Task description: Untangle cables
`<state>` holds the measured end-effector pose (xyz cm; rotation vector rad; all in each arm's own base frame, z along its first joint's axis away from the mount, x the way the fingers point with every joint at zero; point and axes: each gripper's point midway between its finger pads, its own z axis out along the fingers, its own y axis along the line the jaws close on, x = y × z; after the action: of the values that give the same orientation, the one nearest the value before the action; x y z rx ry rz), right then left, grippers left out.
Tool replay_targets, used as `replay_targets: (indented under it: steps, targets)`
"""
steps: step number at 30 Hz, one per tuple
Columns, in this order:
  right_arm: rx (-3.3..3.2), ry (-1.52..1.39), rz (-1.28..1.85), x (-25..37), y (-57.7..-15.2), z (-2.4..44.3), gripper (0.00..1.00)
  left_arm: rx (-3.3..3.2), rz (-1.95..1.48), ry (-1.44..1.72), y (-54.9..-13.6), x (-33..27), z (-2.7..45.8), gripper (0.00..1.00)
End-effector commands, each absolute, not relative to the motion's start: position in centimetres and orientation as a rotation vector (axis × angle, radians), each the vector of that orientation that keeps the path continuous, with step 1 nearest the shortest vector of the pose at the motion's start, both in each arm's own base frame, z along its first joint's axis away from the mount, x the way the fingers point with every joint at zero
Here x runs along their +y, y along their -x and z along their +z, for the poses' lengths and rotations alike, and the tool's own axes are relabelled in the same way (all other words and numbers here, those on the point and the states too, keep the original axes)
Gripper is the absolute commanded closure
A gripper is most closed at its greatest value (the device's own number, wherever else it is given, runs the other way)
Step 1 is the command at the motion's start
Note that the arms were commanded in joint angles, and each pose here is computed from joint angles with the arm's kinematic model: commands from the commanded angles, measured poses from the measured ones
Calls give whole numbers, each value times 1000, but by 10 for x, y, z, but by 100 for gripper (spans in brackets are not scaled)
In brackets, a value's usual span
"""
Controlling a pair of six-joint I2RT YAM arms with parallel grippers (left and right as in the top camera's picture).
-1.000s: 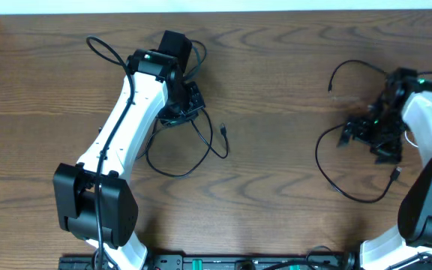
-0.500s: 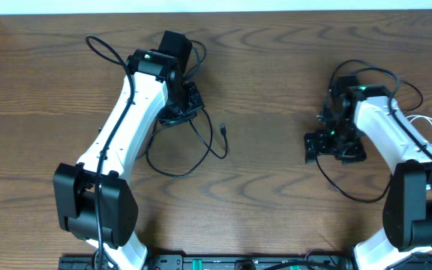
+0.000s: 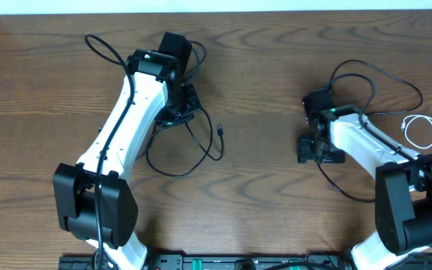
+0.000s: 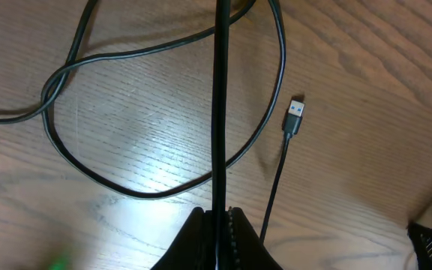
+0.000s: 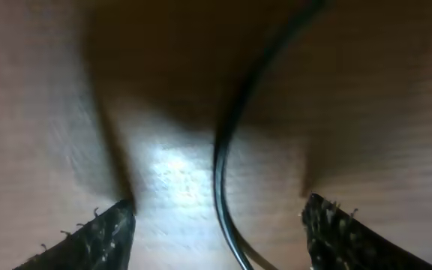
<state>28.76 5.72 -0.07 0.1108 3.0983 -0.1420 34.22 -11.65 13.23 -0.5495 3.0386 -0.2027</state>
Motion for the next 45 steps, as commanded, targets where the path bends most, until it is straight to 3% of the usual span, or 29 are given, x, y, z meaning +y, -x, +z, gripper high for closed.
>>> replay_targets:
  steps: [1, 5, 10, 16, 20, 25, 28, 35, 39, 45]
  targets:
    - [3042, -245, -169, 56, -294, -1, 41, 3039, -179, 542, -341, -112, 133, 93]
    - [3012, -296, -154, 57, -300, -1, 59, 3044, -176, 543, -340, -112, 133, 92]
    - [3007, -367, -183, 53, -295, -5, 67, 3046, -174, 544, -340, -112, 133, 92]
    - [3002, -431, -258, 42, -286, -10, 91, 3049, -172, 545, -339, -111, 133, 93]
    - [2990, -435, -278, 39, -288, -9, 99, 3049, -172, 545, -339, -112, 133, 93]
    - [2972, -418, -248, 32, -307, 11, 99, 3053, -170, 546, -338, -111, 133, 93]
    - [2924, -424, -250, 15, -333, 47, 99, 3053, -170, 546, -338, -111, 133, 93]
    - [2574, -712, -469, -99, -394, 179, 99, 3063, -163, 549, -335, -111, 133, 92]
    - [2353, -921, -589, -177, -392, 236, 99, 3066, -161, 550, -334, -110, 133, 93]
    - [2239, -1131, -624, -239, -367, 245, 99, 3068, -159, 550, -334, -110, 133, 93]
